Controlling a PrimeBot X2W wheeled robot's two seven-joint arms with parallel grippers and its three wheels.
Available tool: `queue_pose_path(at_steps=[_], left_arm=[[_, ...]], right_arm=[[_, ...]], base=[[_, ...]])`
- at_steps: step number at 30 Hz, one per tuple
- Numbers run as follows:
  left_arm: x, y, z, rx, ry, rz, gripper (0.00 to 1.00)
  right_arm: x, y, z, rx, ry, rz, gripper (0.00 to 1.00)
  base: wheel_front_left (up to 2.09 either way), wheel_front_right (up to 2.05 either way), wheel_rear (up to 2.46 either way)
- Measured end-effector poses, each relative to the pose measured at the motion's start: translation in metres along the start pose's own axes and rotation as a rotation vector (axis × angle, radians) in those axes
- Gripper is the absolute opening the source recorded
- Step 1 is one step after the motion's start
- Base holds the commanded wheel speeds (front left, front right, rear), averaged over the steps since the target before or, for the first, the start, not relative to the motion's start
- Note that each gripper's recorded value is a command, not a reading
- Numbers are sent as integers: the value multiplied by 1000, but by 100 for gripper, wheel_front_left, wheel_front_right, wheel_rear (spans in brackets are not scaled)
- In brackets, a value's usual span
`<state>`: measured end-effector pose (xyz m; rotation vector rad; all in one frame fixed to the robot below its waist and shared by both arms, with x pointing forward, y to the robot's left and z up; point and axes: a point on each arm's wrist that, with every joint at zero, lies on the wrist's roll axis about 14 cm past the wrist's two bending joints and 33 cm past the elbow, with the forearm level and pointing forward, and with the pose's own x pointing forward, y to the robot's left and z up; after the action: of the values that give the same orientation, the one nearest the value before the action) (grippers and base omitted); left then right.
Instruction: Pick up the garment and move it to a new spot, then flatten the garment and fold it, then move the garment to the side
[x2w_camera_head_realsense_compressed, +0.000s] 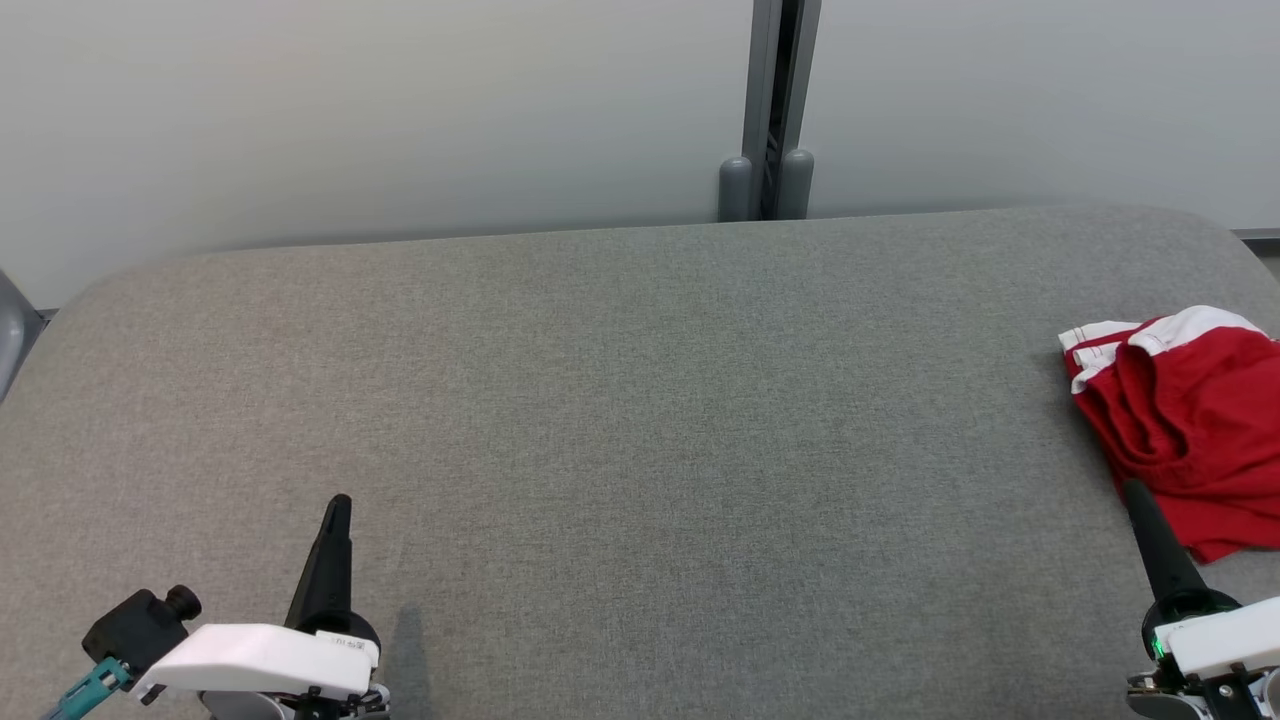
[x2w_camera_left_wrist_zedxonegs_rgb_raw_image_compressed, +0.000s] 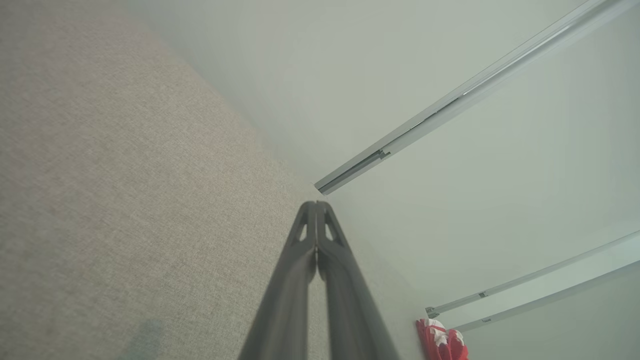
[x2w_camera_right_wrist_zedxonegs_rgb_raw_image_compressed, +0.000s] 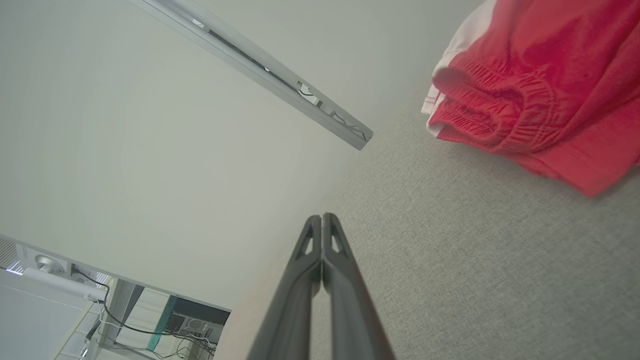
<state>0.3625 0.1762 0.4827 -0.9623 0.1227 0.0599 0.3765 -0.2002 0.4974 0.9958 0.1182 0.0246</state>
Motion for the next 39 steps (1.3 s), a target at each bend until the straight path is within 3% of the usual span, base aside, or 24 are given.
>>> queue_pose_path(at_steps=[39], left_arm=[[14, -17, -3, -378, -14, -64, 0]], right_arm=[[6, -10, 21, 355, -50, 17, 0]], base=[[0, 0, 0]])
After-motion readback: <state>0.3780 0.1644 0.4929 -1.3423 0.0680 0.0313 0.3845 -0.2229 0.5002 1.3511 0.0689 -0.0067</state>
